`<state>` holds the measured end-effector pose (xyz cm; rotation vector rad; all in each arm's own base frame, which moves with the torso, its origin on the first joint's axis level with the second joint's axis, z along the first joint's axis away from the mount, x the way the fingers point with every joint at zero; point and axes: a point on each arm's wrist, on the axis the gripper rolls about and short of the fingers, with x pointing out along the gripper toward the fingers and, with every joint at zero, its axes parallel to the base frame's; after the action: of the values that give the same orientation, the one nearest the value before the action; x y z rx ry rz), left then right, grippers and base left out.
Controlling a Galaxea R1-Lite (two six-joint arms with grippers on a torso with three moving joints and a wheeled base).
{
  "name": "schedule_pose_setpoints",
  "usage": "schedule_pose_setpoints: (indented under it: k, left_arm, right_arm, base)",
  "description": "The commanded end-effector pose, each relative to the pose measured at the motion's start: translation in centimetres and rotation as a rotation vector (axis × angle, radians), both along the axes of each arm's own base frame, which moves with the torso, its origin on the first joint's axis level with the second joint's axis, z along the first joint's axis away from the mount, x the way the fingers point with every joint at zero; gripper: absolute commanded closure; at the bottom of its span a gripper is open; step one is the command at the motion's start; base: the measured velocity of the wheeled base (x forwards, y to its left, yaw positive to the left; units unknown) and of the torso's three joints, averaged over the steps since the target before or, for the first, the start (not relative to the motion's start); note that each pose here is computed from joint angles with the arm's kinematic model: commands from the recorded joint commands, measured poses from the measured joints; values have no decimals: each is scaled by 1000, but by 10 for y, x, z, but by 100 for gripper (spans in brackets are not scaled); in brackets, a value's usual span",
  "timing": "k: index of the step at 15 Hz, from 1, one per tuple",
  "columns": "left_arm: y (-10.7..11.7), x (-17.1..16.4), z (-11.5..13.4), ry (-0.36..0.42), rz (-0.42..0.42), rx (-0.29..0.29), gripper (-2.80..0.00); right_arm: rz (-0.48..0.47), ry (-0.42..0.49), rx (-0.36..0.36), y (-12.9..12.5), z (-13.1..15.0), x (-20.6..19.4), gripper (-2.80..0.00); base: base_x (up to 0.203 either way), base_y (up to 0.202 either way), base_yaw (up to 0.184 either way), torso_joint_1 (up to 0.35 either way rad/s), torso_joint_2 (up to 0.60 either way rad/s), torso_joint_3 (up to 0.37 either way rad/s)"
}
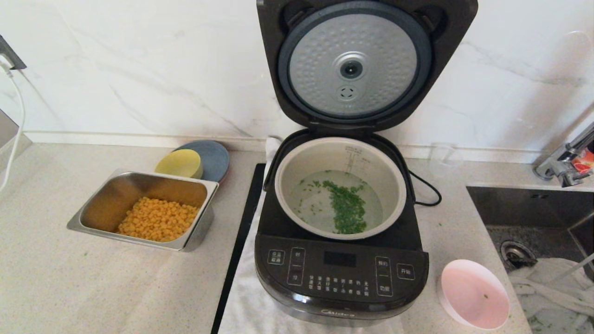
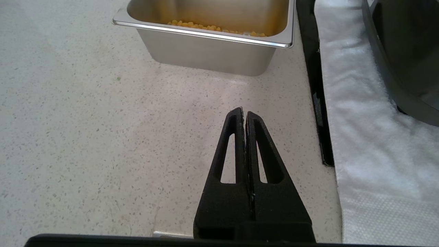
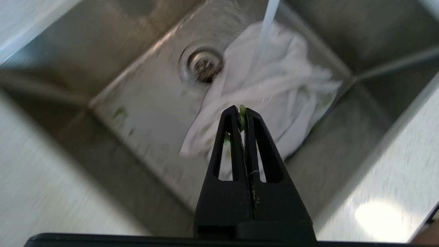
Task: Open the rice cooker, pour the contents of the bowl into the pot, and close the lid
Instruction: Turn off the tap
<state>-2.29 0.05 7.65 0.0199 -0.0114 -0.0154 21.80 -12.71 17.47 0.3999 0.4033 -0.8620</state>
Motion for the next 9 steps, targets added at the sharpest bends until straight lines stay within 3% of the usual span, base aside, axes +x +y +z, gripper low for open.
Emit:
schedule_pose_setpoints:
  k: [1,3,9]
  left_arm:
    - [0,1,-2,7,0,0,0]
    - [0,1,-2,7,0,0,0]
    - [0,1,-2,7,0,0,0]
  right_arm:
    - [-51,21,-31,-19,-21,19,0]
    - [-86,-5,-122,-28,-23,29,0]
    - [-140,-28,-179,-39,-25,50,0]
  base:
    - [0,0,0,0,0,0]
    - [0,0,0,0,0,0]
    - [0,0,0,0,0,0]
